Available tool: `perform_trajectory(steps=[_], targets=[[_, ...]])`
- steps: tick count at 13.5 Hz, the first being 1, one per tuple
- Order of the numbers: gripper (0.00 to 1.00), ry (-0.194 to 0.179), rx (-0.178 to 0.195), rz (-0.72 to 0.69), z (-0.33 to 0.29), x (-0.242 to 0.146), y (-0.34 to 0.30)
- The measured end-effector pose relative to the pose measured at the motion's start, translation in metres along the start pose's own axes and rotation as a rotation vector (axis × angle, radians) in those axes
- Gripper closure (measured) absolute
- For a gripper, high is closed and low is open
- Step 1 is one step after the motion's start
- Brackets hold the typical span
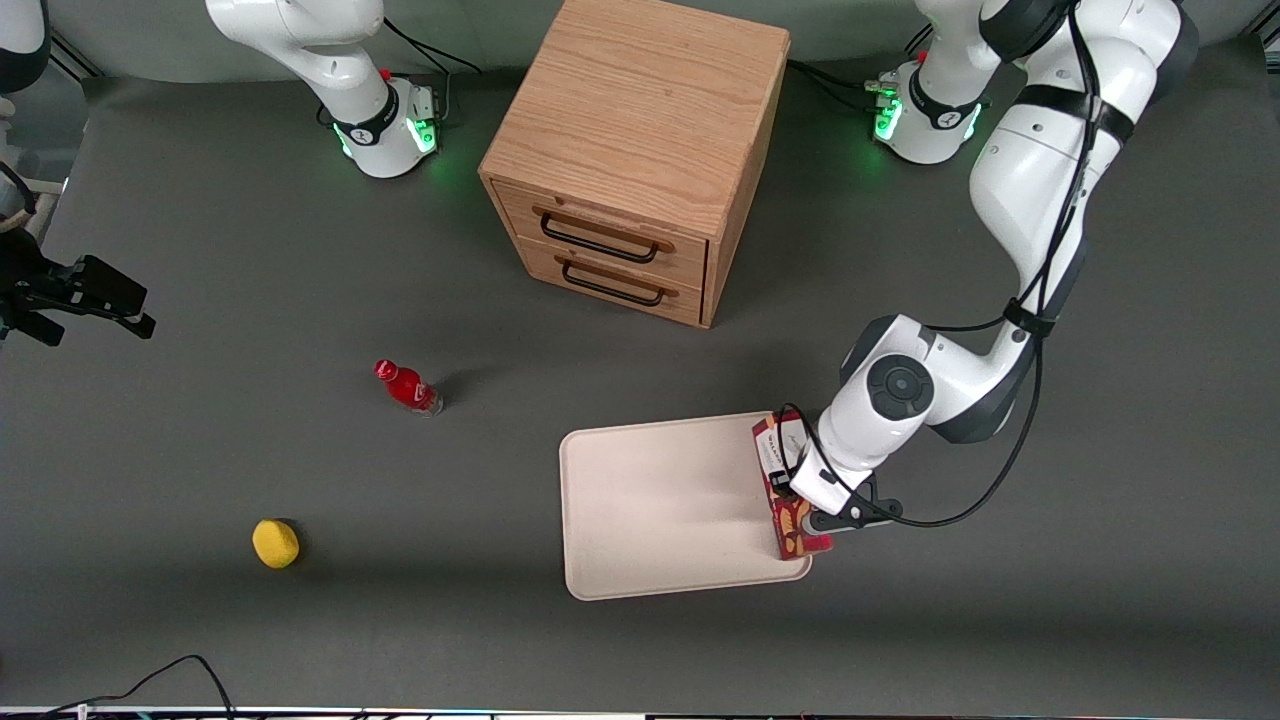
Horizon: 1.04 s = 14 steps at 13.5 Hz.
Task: Place red cookie box on tray
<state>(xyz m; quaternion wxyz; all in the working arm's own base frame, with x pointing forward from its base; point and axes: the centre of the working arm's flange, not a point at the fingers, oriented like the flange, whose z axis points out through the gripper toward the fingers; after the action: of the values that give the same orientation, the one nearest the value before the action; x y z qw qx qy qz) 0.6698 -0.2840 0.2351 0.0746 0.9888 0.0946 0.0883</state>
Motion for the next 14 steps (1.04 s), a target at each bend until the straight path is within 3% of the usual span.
perform_trajectory(steps=[3,5,7,12,14], targets=[[0.41,0.013,0.020,-0.010,-0.012,0.006,-0.003],[0.20,-0.027,0.086,-0.009,-0.033,0.008,-0.009],[0.00,-0.094,0.110,0.003,-0.078,0.012,-0.011],[0.00,-0.267,0.175,0.111,-0.260,0.024,-0.092],[0.00,-0.316,0.170,0.164,-0.334,0.022,-0.155]])
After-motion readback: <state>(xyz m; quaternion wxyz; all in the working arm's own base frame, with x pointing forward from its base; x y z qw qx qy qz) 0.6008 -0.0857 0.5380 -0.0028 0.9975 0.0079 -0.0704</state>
